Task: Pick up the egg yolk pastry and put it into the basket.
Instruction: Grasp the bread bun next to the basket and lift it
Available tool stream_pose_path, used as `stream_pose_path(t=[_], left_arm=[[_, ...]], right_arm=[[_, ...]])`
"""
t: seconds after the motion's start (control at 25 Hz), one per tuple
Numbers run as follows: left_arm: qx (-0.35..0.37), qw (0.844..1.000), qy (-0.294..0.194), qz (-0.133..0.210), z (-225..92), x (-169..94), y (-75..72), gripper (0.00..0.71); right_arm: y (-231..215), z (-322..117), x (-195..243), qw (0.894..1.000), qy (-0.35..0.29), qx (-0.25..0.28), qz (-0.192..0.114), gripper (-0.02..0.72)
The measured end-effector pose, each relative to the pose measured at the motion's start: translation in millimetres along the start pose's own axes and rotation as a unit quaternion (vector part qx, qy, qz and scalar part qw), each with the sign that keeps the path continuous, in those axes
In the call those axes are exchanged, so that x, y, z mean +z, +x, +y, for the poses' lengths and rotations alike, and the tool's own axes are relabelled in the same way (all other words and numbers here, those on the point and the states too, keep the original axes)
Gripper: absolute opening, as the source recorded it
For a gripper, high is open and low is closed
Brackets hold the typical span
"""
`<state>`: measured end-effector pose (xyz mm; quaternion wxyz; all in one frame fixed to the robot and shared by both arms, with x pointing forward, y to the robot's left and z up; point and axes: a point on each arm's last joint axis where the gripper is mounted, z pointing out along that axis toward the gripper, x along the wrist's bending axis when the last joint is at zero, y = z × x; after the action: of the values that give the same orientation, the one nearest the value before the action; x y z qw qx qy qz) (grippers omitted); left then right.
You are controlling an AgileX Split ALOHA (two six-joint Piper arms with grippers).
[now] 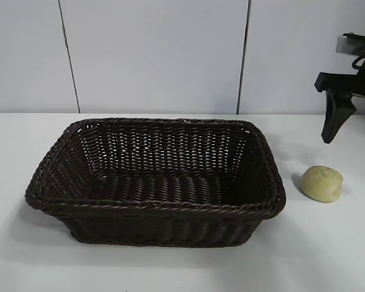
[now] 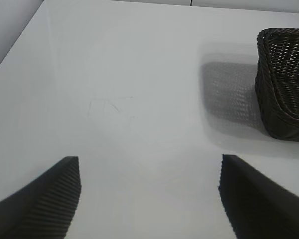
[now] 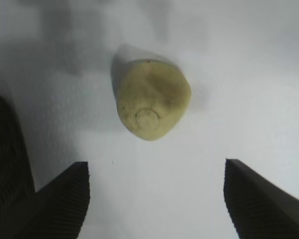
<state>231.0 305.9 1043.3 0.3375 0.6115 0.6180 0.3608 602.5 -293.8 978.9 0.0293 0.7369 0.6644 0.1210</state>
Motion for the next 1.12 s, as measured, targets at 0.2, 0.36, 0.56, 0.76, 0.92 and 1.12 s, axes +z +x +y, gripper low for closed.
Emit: stream_pose_path(t=[0.2, 0.36, 0.56, 0.76, 0.92, 1.12], left_arm=[[0.000, 1.000, 0.000, 0.000, 0, 0, 0.0, 0.561], [0.000, 1.000, 0.000, 0.000, 0, 0, 0.0, 0.561], [0.000, 1.000, 0.000, 0.000, 0, 0, 0.0, 0.561], [0.000, 1.000, 0.000, 0.000, 0, 0, 0.0, 0.561], [0.000, 1.000, 0.000, 0.000, 0, 0, 0.0, 0.561], [0.000, 1.000, 0.000, 0.000, 0, 0, 0.0, 0.561]], right_arm=[[-1, 4, 26, 1.000, 0.011, 0.015, 0.009, 0.540], [-1, 7, 50, 0.999, 0.015, 0.034, 0.019, 0.540], [-3, 6, 72, 0.998, 0.035, 0.047, 0.023, 0.540], [-4, 5, 78, 0.998, 0.038, 0.049, 0.022, 0.431], [-4, 6, 77, 0.998, 0.039, 0.048, 0.022, 0.116], [-1, 6, 63, 0.998, 0.036, 0.043, 0.027, 0.043]])
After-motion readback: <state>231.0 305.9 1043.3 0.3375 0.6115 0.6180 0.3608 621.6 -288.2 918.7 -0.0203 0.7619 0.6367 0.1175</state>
